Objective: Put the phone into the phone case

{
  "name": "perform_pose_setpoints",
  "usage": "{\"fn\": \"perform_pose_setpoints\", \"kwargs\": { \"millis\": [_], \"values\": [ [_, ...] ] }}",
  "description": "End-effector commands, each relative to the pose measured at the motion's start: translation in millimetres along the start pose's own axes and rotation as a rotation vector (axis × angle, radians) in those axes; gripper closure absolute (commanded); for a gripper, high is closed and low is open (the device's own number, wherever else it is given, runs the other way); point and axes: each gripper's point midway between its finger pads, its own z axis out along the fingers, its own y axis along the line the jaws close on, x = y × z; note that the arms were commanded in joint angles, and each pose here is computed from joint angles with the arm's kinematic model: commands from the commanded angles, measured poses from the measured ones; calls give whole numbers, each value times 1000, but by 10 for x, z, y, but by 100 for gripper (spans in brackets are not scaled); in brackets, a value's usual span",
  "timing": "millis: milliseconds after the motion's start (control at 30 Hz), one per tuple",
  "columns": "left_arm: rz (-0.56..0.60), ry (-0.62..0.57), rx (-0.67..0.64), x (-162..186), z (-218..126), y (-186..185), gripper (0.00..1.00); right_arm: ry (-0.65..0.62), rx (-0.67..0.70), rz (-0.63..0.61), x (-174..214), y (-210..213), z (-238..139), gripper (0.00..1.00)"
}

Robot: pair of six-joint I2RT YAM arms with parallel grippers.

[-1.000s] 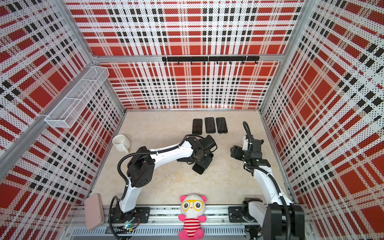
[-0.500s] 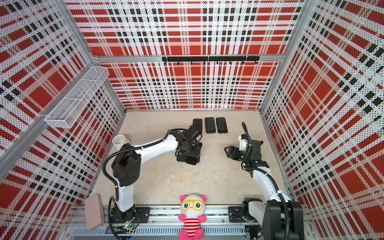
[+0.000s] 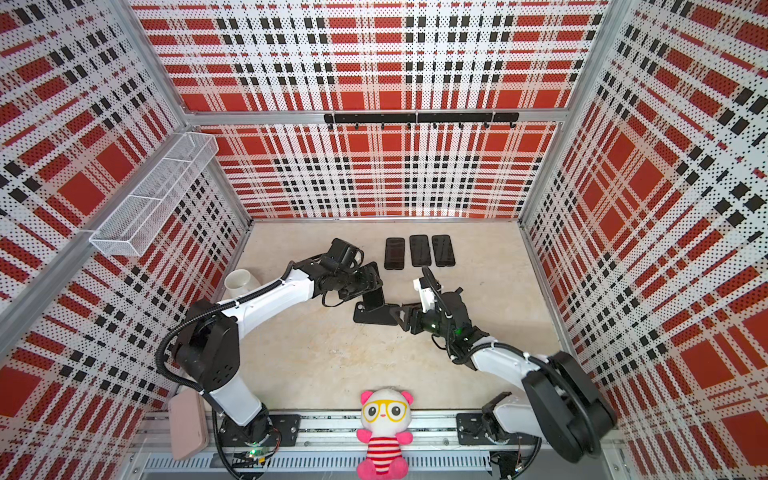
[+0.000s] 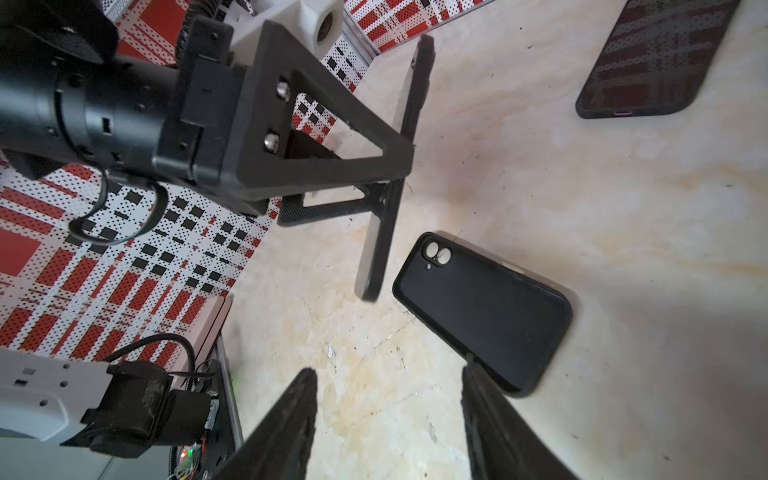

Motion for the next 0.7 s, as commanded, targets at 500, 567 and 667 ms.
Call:
{"fn": "perform_pose_setpoints", "kwargs": {
  "millis": [500, 567, 667],
  "values": [
    [-136, -60, 209, 2, -96, -377, 59, -363, -125, -1, -354, 207, 377, 79],
    [-136, -60, 214, 17, -112, -378, 59, -360, -124, -3, -358, 211, 384, 85],
    [-135, -72, 222, 6, -152, -374, 57, -355, -115, -18, -371, 219, 379, 91]
  ]
}}
